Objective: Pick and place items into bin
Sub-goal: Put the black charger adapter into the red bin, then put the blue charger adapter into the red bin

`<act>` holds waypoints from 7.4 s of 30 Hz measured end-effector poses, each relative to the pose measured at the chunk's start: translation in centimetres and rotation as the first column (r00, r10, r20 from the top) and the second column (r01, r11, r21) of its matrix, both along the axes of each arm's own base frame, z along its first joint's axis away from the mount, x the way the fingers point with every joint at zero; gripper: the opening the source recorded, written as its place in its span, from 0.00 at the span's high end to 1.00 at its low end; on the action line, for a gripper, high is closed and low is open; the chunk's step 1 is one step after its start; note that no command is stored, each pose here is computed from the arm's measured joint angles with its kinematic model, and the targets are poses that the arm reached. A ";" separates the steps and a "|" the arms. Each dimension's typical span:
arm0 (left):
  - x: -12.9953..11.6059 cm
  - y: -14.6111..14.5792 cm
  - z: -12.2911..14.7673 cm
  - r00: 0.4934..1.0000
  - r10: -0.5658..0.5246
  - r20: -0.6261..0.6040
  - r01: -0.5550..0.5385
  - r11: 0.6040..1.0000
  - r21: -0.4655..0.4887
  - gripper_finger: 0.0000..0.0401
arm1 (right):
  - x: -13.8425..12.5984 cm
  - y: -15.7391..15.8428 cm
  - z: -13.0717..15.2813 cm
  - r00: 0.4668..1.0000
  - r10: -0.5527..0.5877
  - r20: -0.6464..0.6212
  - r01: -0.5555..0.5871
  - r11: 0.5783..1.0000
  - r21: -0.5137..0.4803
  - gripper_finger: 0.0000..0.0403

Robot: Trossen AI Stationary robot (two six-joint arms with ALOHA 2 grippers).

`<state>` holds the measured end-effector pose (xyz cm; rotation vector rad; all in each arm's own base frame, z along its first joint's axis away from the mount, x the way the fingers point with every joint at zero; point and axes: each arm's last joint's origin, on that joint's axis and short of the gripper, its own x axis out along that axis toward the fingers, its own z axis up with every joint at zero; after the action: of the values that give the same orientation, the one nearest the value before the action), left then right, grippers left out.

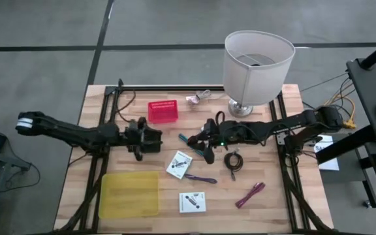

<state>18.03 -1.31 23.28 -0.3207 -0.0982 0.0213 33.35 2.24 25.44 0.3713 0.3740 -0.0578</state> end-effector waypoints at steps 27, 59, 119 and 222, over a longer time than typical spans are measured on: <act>7.4 -1.0 -0.2 0.973 -0.162 -0.166 0.178 0.981 0.082 0.49 | 4.0 0.9 0.4 0.979 0.141 -0.150 -0.139 0.990 0.023 0.67; 7.6 -0.6 -0.1 0.973 -0.164 -0.161 0.163 0.986 -0.018 0.55 | 4.2 0.9 0.6 0.984 0.134 -0.116 -0.137 0.990 -0.021 0.67; 7.7 1.7 -0.1 0.987 -0.067 -0.146 0.070 0.997 0.017 0.70 | 3.7 0.8 -0.3 0.969 0.132 -0.211 -0.135 0.991 0.001 0.53; -2.0 12.6 1.6 0.794 0.484 -0.368 -0.507 0.861 0.039 0.16 | -0.6 -6.9 -14.4 0.695 -0.545 -0.468 0.543 0.825 -0.155 0.60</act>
<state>16.04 11.31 24.85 -0.3413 0.1956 0.6116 32.76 -4.62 11.03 0.4533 0.7670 -0.7602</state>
